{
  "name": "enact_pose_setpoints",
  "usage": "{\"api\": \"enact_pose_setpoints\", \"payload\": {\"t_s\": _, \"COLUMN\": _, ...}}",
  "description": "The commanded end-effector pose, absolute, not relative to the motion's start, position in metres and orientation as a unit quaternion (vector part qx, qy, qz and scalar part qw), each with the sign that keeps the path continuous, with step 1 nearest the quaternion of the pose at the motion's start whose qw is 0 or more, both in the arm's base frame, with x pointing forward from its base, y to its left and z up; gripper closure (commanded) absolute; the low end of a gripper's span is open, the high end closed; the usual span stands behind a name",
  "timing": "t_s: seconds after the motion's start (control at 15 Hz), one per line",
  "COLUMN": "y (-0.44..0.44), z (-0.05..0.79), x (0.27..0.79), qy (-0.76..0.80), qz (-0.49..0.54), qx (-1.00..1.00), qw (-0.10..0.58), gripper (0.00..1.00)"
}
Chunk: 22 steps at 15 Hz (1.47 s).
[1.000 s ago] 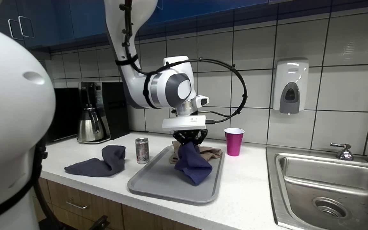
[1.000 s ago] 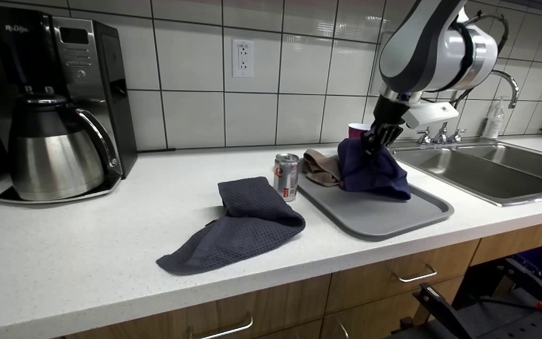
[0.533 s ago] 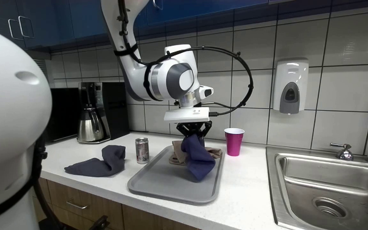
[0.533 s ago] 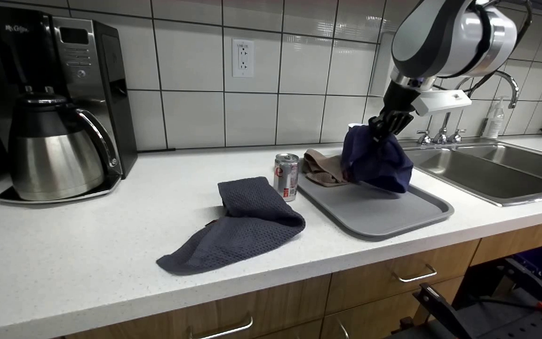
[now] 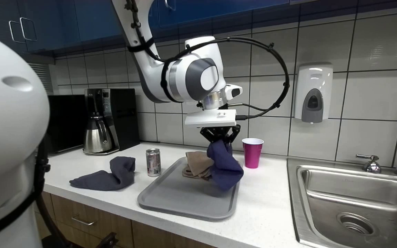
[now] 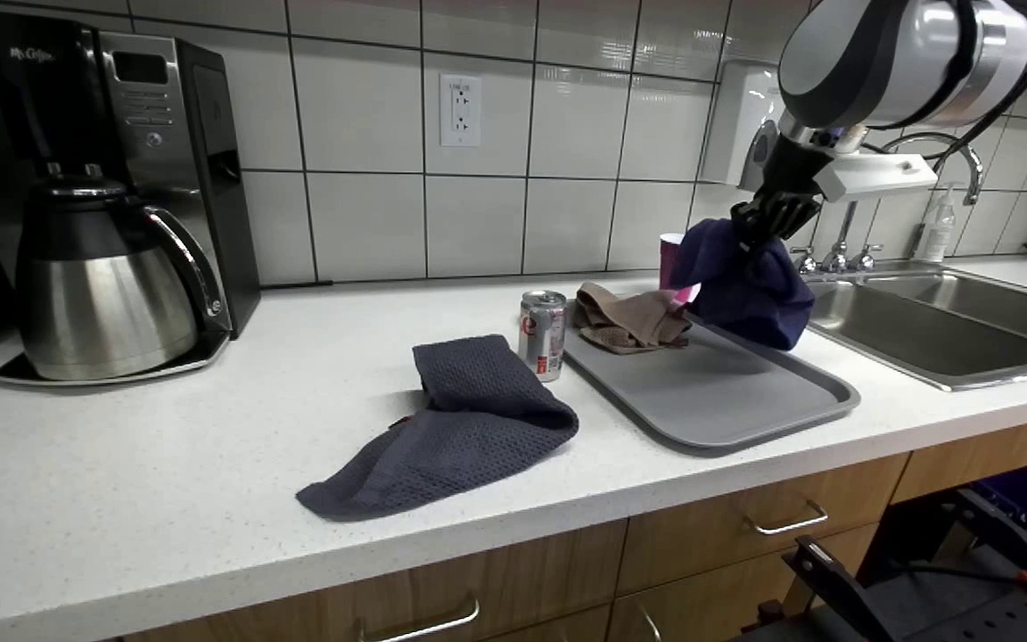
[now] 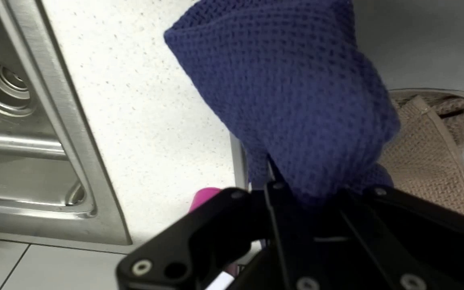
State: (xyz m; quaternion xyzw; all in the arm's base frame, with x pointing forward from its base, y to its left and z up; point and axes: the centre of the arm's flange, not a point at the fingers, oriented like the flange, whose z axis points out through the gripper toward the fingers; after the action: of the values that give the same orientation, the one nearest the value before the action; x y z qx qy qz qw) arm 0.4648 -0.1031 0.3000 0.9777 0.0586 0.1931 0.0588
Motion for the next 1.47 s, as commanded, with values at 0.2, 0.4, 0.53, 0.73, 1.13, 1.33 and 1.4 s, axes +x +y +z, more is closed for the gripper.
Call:
{"api": "enact_pose_setpoints", "payload": {"t_s": 0.2, "y": -0.141, "z": 0.318, "x": 0.447, "qy": 0.007, "qz": 0.201, "qx": 0.977, "qw": 0.068, "gripper": 0.97}}
{"api": "enact_pose_setpoints", "payload": {"t_s": 0.4, "y": -0.161, "z": 0.316, "x": 0.443, "qy": -0.014, "qz": 0.199, "qx": 0.977, "qw": 0.07, "gripper": 0.97}}
{"api": "enact_pose_setpoints", "payload": {"t_s": 0.53, "y": -0.173, "z": 0.314, "x": 0.441, "qy": -0.026, "qz": 0.198, "qx": 0.977, "qw": 0.072, "gripper": 0.97}}
{"api": "enact_pose_setpoints", "payload": {"t_s": 0.73, "y": -0.187, "z": 0.31, "x": 0.439, "qy": -0.04, "qz": 0.195, "qx": 0.977, "qw": 0.074, "gripper": 0.97}}
{"api": "enact_pose_setpoints", "payload": {"t_s": 1.13, "y": -0.208, "z": 0.294, "x": 0.44, "qy": -0.06, "qz": 0.185, "qx": 0.979, "qw": 0.068, "gripper": 0.97}}
{"api": "enact_pose_setpoints", "payload": {"t_s": 1.33, "y": -0.217, "z": 0.283, "x": 0.446, "qy": -0.073, "qz": 0.179, "qx": 0.979, "qw": 0.061, "gripper": 0.97}}
{"api": "enact_pose_setpoints", "payload": {"t_s": 1.4, "y": -0.22, "z": 0.279, "x": 0.448, "qy": -0.077, "qz": 0.177, "qx": 0.979, "qw": 0.059, "gripper": 0.97}}
